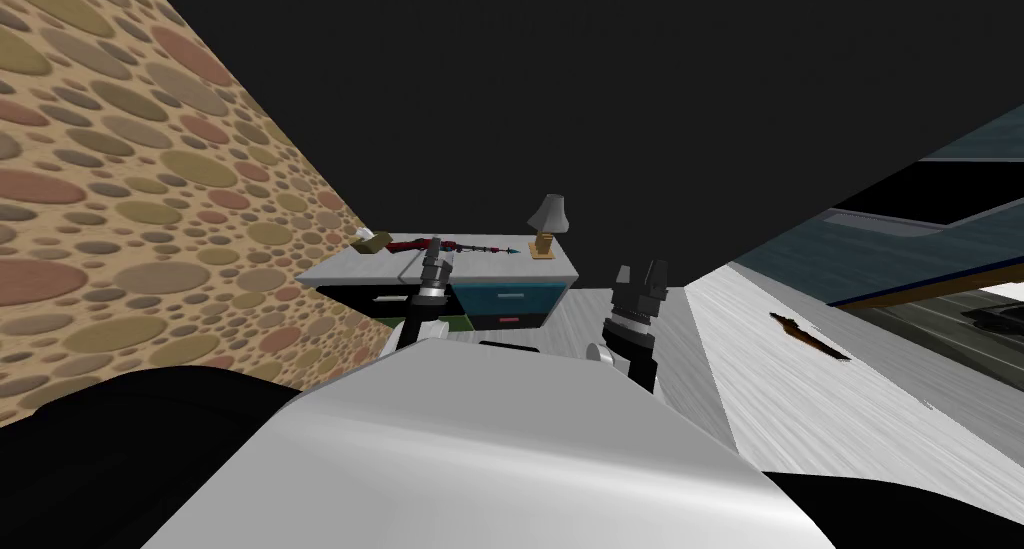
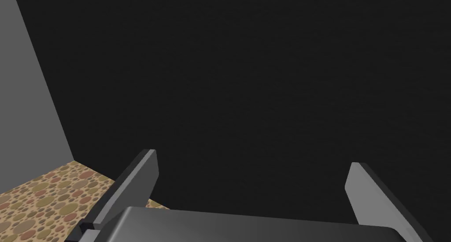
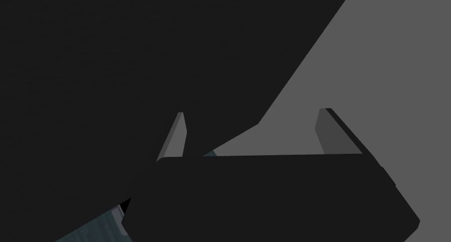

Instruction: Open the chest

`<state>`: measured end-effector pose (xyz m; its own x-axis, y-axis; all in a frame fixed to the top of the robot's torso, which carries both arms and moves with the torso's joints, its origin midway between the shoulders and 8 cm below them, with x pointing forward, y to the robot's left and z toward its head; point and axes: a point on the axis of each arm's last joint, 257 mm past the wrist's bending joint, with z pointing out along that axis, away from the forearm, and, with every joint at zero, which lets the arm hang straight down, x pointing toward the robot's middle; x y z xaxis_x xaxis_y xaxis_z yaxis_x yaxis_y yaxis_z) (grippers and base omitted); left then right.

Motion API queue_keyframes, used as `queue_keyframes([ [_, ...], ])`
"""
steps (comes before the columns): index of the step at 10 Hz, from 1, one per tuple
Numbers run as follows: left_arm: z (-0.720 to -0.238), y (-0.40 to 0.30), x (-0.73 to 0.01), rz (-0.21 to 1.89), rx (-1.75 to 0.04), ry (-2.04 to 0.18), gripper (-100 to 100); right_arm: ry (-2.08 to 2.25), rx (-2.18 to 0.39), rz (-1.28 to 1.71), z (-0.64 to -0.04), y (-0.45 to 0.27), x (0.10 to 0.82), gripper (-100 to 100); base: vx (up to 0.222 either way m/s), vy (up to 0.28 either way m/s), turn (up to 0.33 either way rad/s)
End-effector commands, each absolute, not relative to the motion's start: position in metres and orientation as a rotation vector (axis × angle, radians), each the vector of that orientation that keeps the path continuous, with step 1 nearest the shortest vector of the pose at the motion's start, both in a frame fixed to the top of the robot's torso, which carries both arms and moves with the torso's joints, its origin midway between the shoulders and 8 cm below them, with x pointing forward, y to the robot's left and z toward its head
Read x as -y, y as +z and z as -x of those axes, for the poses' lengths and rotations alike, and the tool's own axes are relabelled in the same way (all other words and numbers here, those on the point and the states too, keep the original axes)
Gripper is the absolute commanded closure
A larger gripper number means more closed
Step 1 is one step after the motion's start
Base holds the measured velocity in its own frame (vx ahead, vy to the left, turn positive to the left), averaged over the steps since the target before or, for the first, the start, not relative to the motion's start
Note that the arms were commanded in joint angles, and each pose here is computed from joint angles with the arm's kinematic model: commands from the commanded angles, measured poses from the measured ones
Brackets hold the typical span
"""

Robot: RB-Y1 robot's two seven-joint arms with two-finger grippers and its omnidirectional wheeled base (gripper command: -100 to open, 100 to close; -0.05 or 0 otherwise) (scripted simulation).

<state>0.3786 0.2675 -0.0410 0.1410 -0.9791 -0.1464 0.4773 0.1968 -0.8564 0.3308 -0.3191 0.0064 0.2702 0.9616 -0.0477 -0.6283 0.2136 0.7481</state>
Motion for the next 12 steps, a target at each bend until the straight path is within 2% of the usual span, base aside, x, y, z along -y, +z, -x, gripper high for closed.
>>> queue_keyframes([
  [1,-0.379,-0.041,-0.267,0.753,-0.842,-1.209,0,1.194,-0.584,-0.691,-0.331,0.006,0.319,0,0.0,0.0,0.0],
  [9,-0.379,-0.041,-0.267,0.753,-0.841,-1.209,0,1.194,-0.583,-0.691,-0.331,0.007,0.319,0,0.0,0.0,0.0],
  [10,-0.381,-0.049,-0.266,0.737,-0.876,-1.202,-100,1.194,-0.583,-0.691,-0.331,0.007,0.319,0,0.01,-0.017,0.005],
  [12,-0.387,-0.065,-0.266,0.727,-0.923,-1.187,-100,1.194,-0.584,-0.691,-0.331,0.006,0.319,0,0.011,-0.054,0.013],
])
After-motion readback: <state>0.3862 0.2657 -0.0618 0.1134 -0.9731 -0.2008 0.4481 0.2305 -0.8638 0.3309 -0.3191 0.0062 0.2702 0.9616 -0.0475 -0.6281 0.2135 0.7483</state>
